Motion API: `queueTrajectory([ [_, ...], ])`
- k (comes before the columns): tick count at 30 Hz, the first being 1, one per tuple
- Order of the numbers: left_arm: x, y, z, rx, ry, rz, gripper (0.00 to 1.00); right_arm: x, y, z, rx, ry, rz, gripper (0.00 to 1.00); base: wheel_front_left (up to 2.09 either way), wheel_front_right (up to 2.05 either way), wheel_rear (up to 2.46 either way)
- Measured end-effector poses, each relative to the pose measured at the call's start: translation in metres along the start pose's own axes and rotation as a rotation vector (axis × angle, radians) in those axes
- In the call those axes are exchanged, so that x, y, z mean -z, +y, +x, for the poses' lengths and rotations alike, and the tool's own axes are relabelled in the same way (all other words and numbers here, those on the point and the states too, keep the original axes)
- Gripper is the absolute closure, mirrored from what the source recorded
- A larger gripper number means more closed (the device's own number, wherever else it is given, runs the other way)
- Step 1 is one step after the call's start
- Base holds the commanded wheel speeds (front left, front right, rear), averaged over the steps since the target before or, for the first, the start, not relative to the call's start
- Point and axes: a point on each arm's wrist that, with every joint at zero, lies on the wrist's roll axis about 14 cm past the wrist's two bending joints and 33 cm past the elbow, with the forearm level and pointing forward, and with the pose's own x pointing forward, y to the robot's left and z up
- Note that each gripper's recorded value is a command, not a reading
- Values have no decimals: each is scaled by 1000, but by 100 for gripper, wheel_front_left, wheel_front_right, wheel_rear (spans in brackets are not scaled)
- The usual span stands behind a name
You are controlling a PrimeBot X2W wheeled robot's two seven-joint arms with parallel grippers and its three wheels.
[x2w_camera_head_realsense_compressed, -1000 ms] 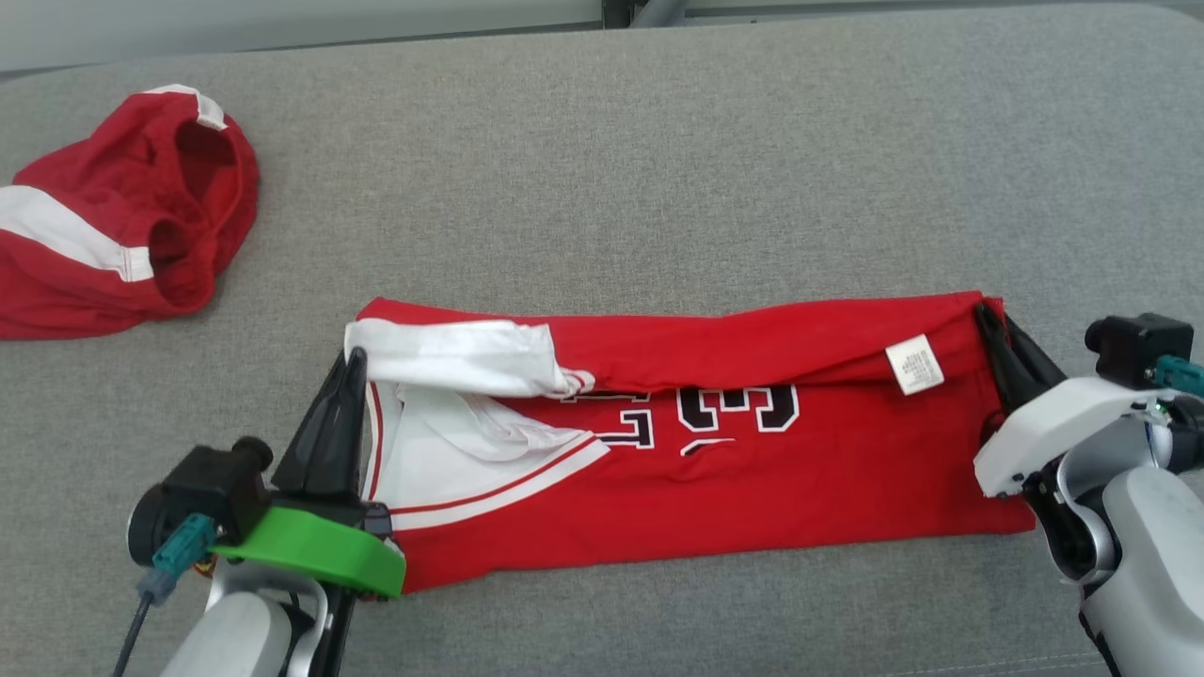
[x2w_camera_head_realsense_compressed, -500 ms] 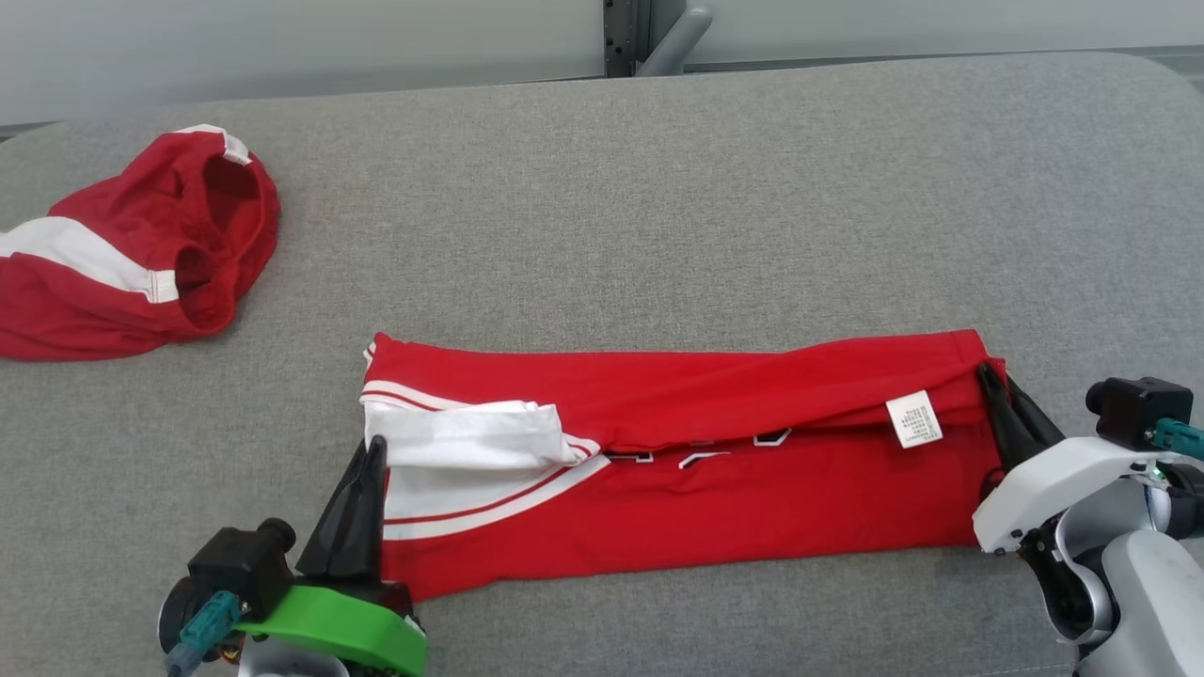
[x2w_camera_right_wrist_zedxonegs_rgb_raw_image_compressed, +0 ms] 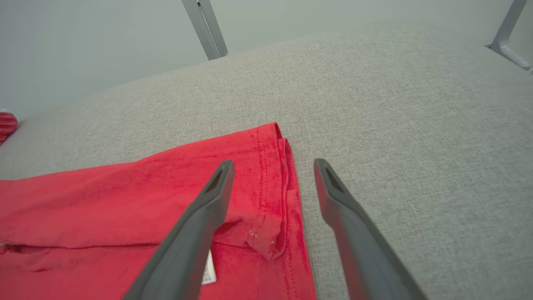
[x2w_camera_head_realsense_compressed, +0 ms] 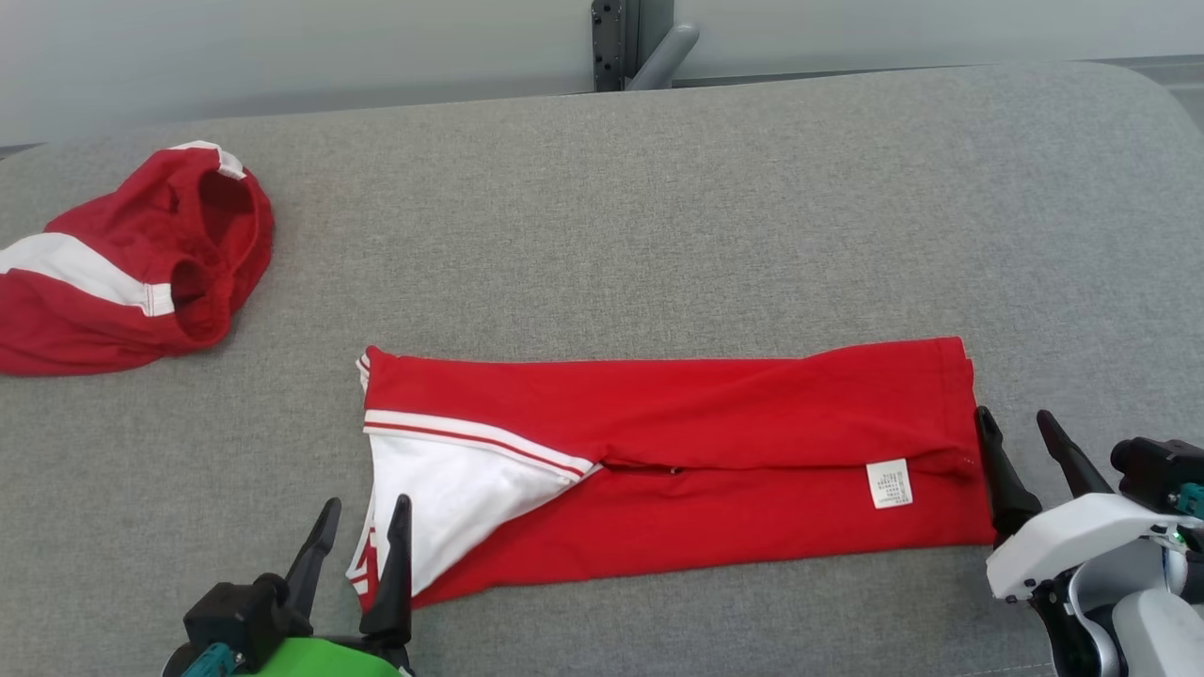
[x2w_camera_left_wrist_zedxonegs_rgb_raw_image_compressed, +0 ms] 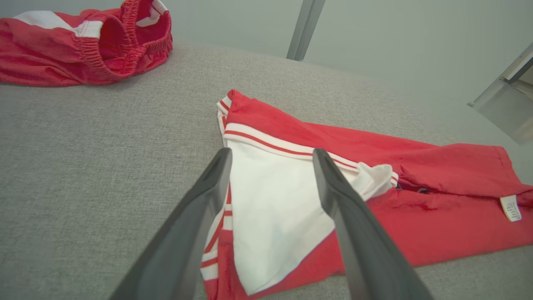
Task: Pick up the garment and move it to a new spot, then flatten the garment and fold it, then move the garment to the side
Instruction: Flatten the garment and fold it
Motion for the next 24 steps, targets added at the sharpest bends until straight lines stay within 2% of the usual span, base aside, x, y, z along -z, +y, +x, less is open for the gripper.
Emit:
queueTrajectory([
  [12, -28, -8, -5, 13, -96, 21, 0, -13, -15, -22, 73, -63, 13, 0, 0, 0, 0],
  [24, -43, -13, 4, 1, -158, 15, 0, -16, 2, -17, 43, -76, -13, 0, 0, 0, 0],
])
